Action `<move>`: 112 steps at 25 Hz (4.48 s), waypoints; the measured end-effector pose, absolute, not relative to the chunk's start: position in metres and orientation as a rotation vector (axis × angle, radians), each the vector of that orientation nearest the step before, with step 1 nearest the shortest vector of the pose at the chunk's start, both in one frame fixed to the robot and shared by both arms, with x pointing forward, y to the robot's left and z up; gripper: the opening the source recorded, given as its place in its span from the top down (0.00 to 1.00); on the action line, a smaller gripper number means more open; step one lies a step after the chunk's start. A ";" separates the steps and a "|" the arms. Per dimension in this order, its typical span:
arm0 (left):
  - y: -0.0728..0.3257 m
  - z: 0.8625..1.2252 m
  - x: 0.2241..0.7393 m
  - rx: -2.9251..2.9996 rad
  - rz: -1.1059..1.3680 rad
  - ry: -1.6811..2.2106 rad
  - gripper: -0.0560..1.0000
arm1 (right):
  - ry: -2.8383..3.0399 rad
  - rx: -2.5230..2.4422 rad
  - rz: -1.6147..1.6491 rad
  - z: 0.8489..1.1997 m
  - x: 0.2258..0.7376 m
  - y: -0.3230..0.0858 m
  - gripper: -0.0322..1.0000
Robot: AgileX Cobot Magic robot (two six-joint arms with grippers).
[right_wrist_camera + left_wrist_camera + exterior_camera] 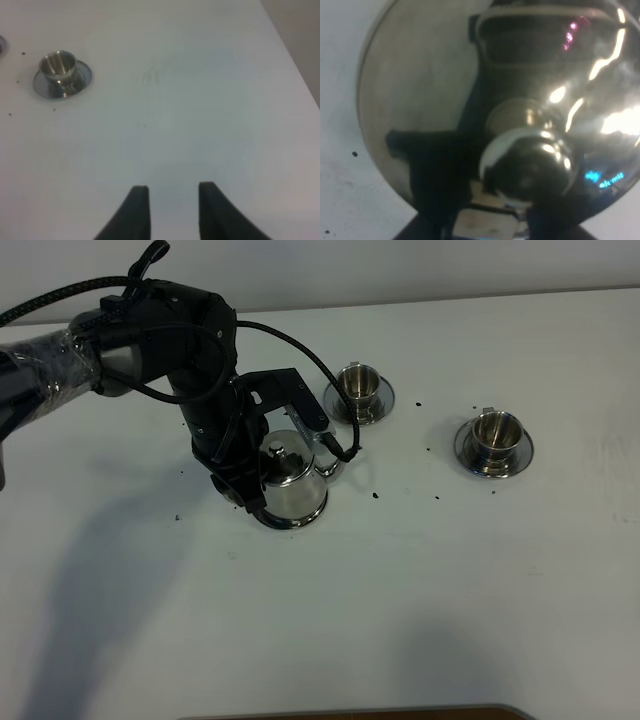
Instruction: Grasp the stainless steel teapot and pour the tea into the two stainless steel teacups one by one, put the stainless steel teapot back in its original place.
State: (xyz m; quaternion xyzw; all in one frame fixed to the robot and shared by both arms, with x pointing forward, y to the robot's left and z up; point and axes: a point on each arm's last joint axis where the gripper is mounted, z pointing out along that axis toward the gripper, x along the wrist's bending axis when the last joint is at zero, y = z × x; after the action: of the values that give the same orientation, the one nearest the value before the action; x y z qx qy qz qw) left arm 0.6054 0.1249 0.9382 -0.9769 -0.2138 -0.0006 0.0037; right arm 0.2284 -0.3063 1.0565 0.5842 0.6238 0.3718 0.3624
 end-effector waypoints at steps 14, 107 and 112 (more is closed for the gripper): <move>0.125 0.938 0.605 -3.063 -0.003 -0.669 0.71 | 1.606 1.504 0.957 1.056 0.228 -0.306 0.73; 0.009 0.969 0.666 -3.325 -0.363 -0.350 0.71 | 1.606 1.504 0.957 1.056 0.228 -0.306 0.73; 0.004 0.967 0.664 -3.332 -0.374 -0.309 0.71 | 1.606 1.504 0.957 1.056 0.228 -0.306 0.73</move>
State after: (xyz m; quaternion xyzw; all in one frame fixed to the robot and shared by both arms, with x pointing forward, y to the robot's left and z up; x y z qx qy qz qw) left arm 0.6643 0.0041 0.9666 -0.9833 -0.0912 -0.1105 -0.1125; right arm 0.2284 -0.3063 1.0565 0.5842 0.6238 0.3718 0.3624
